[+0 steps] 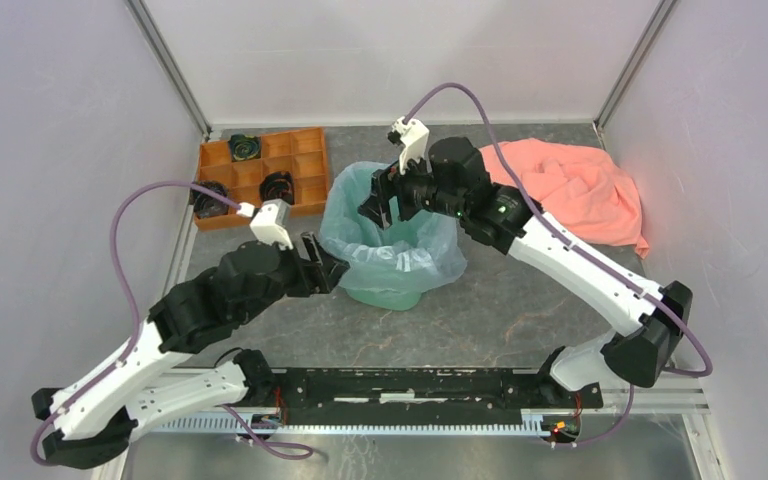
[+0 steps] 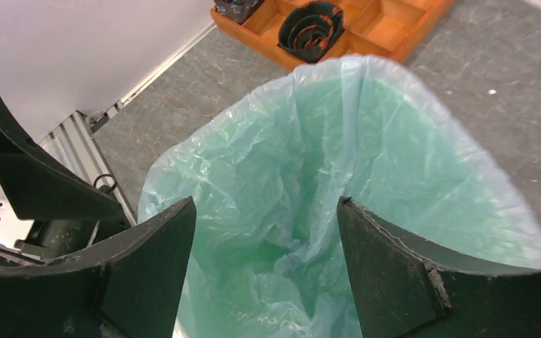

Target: Put the trash bags into the trash bin

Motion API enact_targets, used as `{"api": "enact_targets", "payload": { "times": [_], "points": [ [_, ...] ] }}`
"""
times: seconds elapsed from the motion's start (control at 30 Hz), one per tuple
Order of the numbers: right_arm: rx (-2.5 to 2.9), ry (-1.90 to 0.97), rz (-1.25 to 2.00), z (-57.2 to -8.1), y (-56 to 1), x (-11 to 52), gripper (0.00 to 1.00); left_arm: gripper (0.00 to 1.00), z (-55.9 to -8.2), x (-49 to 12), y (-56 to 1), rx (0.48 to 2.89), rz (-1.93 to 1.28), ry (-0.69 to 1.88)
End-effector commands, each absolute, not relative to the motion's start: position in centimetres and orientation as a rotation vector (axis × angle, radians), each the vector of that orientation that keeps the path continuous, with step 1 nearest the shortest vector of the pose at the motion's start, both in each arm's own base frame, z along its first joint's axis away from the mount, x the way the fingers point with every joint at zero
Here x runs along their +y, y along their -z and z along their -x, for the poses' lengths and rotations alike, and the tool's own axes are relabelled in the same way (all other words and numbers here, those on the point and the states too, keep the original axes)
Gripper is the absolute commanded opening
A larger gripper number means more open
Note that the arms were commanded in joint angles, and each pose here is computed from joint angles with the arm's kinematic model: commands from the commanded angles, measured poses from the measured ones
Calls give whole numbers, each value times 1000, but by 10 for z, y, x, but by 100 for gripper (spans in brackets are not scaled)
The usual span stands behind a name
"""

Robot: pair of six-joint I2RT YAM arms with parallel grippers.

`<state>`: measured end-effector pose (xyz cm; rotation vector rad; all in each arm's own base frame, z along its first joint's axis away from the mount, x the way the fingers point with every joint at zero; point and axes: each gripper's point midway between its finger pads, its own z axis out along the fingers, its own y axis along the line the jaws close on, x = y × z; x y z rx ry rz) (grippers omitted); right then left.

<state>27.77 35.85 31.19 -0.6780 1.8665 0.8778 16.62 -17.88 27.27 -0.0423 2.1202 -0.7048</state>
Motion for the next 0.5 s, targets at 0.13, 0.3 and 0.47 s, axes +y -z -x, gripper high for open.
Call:
{"api": "enact_targets", "payload": {
  "times": [0.13,0.3,0.47],
  "points": [
    [2045,-544,937,-247,-276,326,73,93,-165,-153,-313,2001,105,715],
    [1989,-613,948,-226,-280,331,72,96,-174,-157,-297,2056,119,632],
    [1887,-697,923,-209,-321,322,75,100,-171,-156,-318,2008,137,698]
  ]
}}
